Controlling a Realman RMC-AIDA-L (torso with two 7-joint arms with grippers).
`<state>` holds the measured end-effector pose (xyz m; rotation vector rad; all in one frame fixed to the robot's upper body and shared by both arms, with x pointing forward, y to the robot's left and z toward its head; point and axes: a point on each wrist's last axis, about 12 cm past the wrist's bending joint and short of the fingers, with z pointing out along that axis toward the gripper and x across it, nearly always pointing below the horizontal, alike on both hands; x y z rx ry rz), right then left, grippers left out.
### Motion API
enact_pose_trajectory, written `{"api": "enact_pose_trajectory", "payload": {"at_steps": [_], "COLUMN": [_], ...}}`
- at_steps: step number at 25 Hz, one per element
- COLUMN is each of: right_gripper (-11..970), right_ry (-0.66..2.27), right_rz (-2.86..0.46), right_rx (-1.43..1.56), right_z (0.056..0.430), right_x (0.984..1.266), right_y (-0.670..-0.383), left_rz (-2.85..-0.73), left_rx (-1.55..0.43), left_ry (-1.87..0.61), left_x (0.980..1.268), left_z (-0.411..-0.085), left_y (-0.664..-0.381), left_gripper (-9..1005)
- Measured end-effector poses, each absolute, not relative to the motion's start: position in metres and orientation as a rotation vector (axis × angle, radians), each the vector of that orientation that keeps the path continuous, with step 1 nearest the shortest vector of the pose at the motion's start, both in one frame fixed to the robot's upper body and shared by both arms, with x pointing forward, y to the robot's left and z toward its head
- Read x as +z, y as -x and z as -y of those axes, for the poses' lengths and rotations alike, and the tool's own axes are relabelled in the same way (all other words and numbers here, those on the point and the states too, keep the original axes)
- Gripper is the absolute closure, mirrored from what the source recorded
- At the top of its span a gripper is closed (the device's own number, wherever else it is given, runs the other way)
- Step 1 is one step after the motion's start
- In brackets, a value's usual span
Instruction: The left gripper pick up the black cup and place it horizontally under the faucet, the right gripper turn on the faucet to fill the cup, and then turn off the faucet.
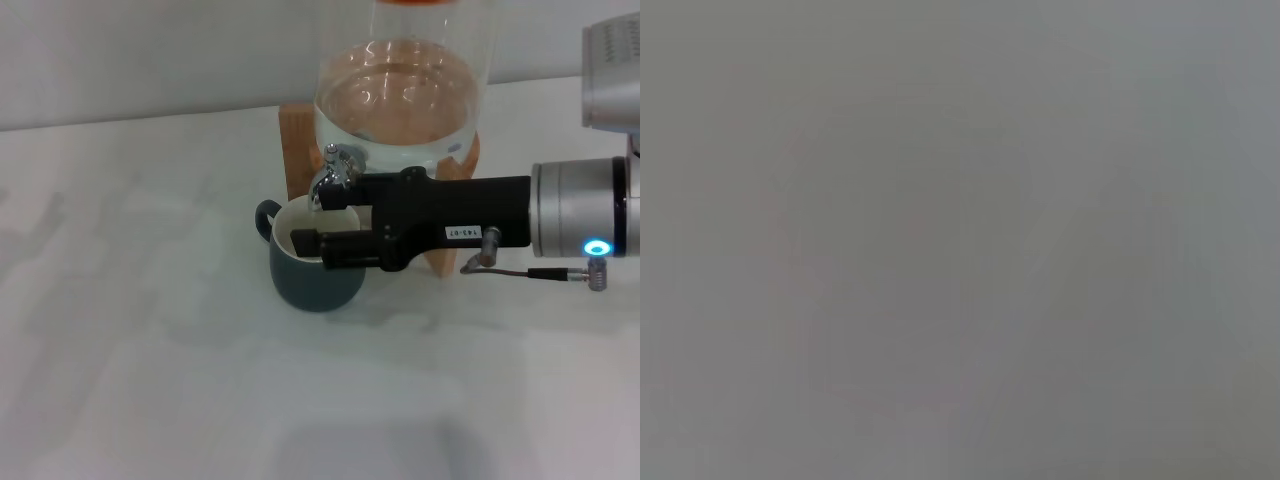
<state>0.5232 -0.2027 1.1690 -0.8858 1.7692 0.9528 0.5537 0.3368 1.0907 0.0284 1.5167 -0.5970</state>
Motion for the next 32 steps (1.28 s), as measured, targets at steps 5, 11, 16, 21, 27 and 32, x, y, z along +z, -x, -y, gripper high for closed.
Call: {"api": "enact_pose_trajectory", "payload": {"at_steps": [5, 11, 16, 21, 27, 32], "right_gripper": [256, 257, 257, 257, 257, 257], "right_ry": [0.868, 0.850, 0.836, 0.818, 0.803, 0.783], "right_rz": [-1.769, -1.773, -1.779, -1.784, -1.786, -1.789], "right_rx": [0.927, 0.911, 0.902, 0.890, 0.875, 0.863], "right_z": [0.201, 0.203, 0.207, 0.213, 0.220, 0.227], "right_x": [1.169, 1.168, 1.167, 1.167, 1.169, 1.170], "right_y": [-0.527, -0.528, -0.529, -0.529, -0.531, -0.531], "left_rz": [-1.520, -1.519, -1.516, -1.516, -1.516, -1.515], "left_rx": [-0.596, -0.600, -0.601, -0.601, -0.599, -0.601], "left_ry": [-0.024, -0.021, -0.026, -0.026, -0.025, -0.027], "left_x": [1.089, 1.089, 1.090, 1.090, 1.090, 1.091], "left_z": [-0.338, -0.339, -0.338, -0.338, -0.339, -0.338], "left_y": [-0.551, -0.550, -0.552, -0.552, -0.551, -0.552], "left_gripper": [117, 117, 117, 117, 117, 117]}}
